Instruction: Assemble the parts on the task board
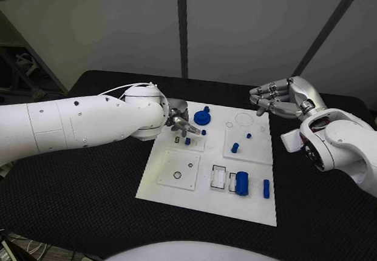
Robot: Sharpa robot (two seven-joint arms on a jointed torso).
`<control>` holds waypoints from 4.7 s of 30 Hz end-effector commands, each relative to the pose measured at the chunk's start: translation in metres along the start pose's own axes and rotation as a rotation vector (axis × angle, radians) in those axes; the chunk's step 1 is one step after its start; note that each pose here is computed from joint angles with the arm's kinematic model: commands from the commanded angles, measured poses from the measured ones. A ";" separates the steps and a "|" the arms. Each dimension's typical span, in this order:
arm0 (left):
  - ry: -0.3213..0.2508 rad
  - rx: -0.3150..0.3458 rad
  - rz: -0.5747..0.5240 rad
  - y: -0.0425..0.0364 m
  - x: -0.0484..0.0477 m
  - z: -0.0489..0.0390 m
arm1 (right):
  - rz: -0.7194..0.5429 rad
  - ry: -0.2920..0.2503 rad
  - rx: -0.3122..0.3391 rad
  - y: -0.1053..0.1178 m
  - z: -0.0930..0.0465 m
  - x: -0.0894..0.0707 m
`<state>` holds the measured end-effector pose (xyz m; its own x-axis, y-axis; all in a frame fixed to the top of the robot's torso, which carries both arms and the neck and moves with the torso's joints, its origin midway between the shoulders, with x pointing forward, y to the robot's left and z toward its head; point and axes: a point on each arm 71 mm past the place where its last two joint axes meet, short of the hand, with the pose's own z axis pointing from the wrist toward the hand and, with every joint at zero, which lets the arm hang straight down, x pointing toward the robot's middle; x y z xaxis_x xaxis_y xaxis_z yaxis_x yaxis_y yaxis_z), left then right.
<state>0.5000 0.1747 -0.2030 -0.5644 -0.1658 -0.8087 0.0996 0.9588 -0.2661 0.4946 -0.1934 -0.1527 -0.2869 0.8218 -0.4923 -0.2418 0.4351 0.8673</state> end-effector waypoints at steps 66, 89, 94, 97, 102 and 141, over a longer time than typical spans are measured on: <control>0.012 0.018 -0.099 0.0057 0.0208 -0.0139 | -0.003 0.004 -0.003 0.000 0.001 -0.001; 0.027 0.009 -0.083 0.0050 0.0219 -0.0075 | -0.002 0.006 -0.005 0.000 0.001 0.000; 0.029 0.010 -0.082 0.0043 0.0223 -0.0074 | -0.002 0.006 -0.004 0.000 0.001 -0.001; 0.032 0.012 -0.080 0.0039 0.0226 -0.0077 | -0.003 0.005 -0.004 0.000 0.001 -0.001; 0.034 0.014 -0.091 0.0036 0.0229 -0.0089 | -0.002 0.006 -0.005 0.000 0.001 -0.001; 0.032 0.025 -0.140 0.0028 -0.0064 -0.0173 | -0.001 0.009 -0.007 0.000 0.002 0.001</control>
<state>0.4891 0.1833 -0.1903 -0.5582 -0.2878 -0.7782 0.0474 0.9254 -0.3761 0.4966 -0.1933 -0.1539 -0.2884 0.8207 -0.4933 -0.2393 0.4371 0.8670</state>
